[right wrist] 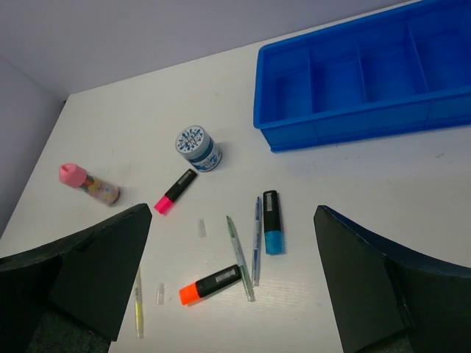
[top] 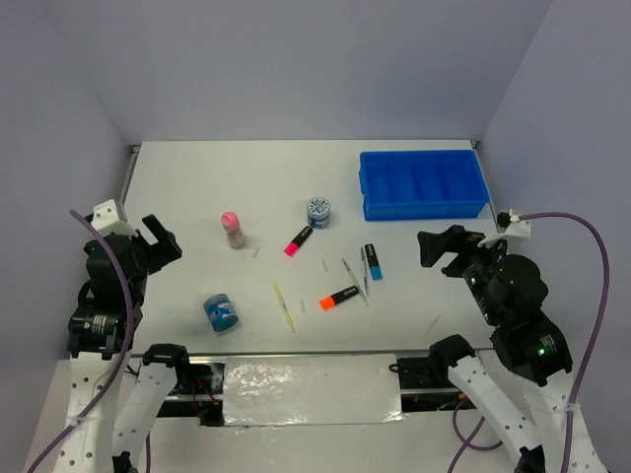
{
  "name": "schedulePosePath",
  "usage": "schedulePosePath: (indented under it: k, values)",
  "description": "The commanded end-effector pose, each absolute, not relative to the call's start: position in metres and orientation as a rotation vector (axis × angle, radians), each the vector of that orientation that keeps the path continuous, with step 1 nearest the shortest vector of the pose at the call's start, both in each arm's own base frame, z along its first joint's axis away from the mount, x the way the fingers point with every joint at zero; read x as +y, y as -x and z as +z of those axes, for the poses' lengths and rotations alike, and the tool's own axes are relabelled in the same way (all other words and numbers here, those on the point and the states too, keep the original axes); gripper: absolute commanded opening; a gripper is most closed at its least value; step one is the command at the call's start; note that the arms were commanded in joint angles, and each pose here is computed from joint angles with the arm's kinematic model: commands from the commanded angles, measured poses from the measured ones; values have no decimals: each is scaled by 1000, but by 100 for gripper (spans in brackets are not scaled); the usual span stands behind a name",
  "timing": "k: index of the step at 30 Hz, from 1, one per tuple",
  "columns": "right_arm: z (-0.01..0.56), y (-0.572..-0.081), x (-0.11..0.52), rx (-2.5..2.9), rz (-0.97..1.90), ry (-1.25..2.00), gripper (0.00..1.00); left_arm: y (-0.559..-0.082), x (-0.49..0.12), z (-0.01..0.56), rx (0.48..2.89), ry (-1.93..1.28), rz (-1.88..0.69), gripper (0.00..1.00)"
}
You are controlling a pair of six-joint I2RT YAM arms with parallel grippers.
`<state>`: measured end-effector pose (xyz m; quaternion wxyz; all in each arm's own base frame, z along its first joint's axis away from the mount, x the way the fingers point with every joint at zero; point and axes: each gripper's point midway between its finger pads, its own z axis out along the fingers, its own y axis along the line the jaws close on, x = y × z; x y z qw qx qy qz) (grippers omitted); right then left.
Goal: Sort the stationery into containers
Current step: Pick up the pen from the center of the board.
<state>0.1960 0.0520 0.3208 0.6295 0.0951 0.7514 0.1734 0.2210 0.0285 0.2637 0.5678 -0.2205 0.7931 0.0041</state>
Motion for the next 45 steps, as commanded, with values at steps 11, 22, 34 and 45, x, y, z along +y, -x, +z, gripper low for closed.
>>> schedulePosePath:
  k: [11, 22, 34, 45]
  values:
    - [310, -232, 119, 1815, 619, 11, 100, -223, 30, 272, 1821, 533, 0, 99]
    - [144, -315, 145, 2418, 31, 79, 93, -223, 27, 273, 1814, 516, -20, 99]
    - [85, -305, 164, 2518, 97, 88, 42, -227, 21, 270, 1835, 489, -43, 99]
    - [52, -294, 170, 2576, 91, 91, 34, -227, 21, 269, 1839, 490, -41, 99]
